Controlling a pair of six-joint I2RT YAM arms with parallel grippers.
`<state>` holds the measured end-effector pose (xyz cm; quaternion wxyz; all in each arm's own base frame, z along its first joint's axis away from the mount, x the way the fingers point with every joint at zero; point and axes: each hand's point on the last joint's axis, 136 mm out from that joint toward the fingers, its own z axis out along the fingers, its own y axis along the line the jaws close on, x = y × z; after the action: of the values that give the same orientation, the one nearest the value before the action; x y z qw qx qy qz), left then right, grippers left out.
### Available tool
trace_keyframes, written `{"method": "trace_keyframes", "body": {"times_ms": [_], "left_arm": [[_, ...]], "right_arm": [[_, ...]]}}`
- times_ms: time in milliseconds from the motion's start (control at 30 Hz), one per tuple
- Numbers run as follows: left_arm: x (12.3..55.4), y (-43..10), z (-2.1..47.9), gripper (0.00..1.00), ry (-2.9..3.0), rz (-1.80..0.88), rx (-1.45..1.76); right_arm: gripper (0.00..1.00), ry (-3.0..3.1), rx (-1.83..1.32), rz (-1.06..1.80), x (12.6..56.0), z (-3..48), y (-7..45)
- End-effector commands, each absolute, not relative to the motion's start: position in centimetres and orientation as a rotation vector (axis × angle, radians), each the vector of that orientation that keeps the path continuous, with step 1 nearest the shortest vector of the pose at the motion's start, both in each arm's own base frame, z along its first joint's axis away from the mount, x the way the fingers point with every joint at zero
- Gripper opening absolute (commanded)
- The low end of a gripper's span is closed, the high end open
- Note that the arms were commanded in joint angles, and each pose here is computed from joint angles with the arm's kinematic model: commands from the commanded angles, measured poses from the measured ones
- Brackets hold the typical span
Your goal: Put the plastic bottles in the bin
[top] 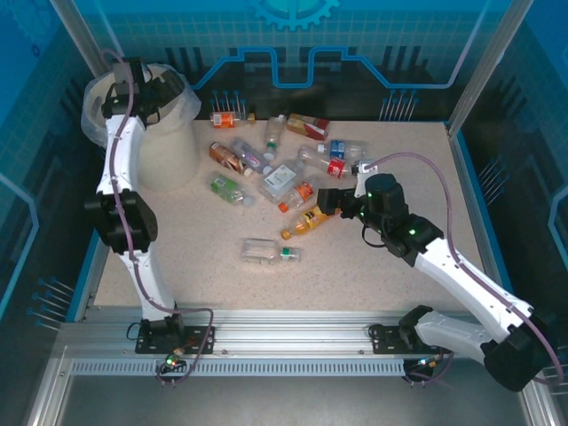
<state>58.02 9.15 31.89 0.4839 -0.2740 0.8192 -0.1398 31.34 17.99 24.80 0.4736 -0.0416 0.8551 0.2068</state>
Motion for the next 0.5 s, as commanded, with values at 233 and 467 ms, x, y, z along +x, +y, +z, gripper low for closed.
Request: {"method": "trace_keyframes", "body": {"times_ms": [233, 467], "left_arm": [[48.4, 5.5, 39.7, 0.99, 1.813, -0.33, -0.529], [42.2, -0.3, 37.7, 0.99, 1.778, -0.561, -0.423]], "right_arm": [[1.0, 2.335, 0.555, 0.463, 32.8, 13.1, 14.2], [1.0, 2.428, 0.9, 0.651, 35.6, 8.5, 16.8]]}}
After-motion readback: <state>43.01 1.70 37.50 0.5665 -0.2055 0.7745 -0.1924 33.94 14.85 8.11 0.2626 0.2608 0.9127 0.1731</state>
